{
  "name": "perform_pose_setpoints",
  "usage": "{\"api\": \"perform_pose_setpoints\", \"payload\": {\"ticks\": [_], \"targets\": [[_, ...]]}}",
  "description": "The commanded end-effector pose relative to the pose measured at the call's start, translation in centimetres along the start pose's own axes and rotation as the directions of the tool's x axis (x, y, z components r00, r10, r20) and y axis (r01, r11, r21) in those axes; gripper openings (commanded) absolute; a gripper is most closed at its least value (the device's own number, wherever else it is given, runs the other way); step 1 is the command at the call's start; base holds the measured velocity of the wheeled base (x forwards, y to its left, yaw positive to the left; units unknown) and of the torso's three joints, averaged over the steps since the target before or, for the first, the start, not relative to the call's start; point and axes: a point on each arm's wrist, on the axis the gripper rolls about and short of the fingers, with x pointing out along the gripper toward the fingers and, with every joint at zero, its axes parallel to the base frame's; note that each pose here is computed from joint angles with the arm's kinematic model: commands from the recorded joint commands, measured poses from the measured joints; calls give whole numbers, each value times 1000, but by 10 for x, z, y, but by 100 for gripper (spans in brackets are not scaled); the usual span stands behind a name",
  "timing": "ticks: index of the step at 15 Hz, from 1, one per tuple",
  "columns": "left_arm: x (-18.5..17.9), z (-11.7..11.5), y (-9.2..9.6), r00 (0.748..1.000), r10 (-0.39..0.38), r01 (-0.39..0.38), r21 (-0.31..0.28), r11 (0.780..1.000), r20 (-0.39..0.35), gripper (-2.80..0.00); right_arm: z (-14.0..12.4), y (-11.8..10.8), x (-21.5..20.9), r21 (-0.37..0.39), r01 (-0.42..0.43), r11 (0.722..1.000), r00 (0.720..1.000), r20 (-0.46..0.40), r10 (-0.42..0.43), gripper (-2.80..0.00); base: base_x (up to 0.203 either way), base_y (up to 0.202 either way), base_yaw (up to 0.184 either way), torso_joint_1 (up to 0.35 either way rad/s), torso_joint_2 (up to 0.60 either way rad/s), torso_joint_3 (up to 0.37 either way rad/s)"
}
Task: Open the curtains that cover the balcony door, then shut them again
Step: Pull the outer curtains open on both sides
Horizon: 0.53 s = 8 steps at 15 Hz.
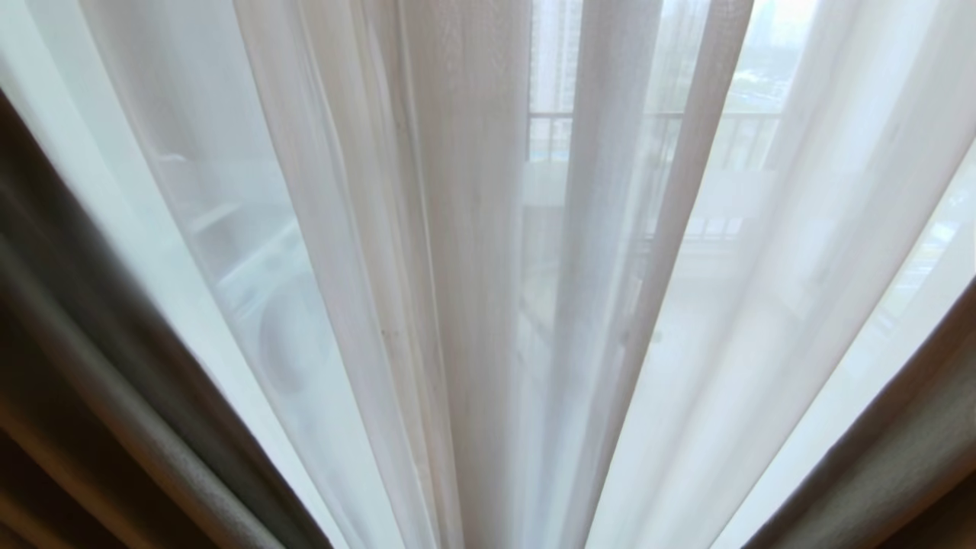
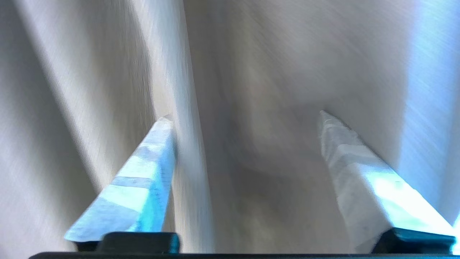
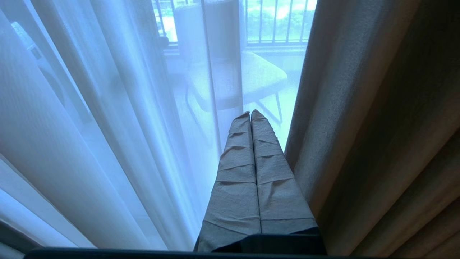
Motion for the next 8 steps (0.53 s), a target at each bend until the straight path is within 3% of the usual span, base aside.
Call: {"api": "perform_pose_setpoints", "payload": {"ticks": [1, 4, 6, 7, 8], "targets": [[-35, 8, -8, 999, 19, -19, 5, 1000, 26, 0, 0, 0, 0, 0, -1, 1000, 1000, 0, 1, -280, 0, 0, 0, 0, 0, 0], [-78, -7, -16, 999, 46, -46, -1, 999, -15, 0, 0, 0, 0, 0, 1, 1000, 1000, 0, -1, -280, 0, 0, 0, 0, 0, 0], [-87, -11, -18, 999, 41, -41, -3, 999, -24, 0, 0, 0, 0, 0, 1, 1000, 1000, -2, -1, -280, 0, 0, 0, 0, 0, 0], [-88, -12, -18, 999, 41, -41, -4, 999, -27, -280, 0, 0, 0, 0, 1, 1000, 1000, -1, -1, -280, 0, 0, 0, 0, 0, 0], [-88, -13, -18, 999, 40, -40, -4, 999, -28, -280, 0, 0, 0, 0, -1, 1000, 1000, -2, 1, -280, 0, 0, 0, 0, 0, 0]]}}
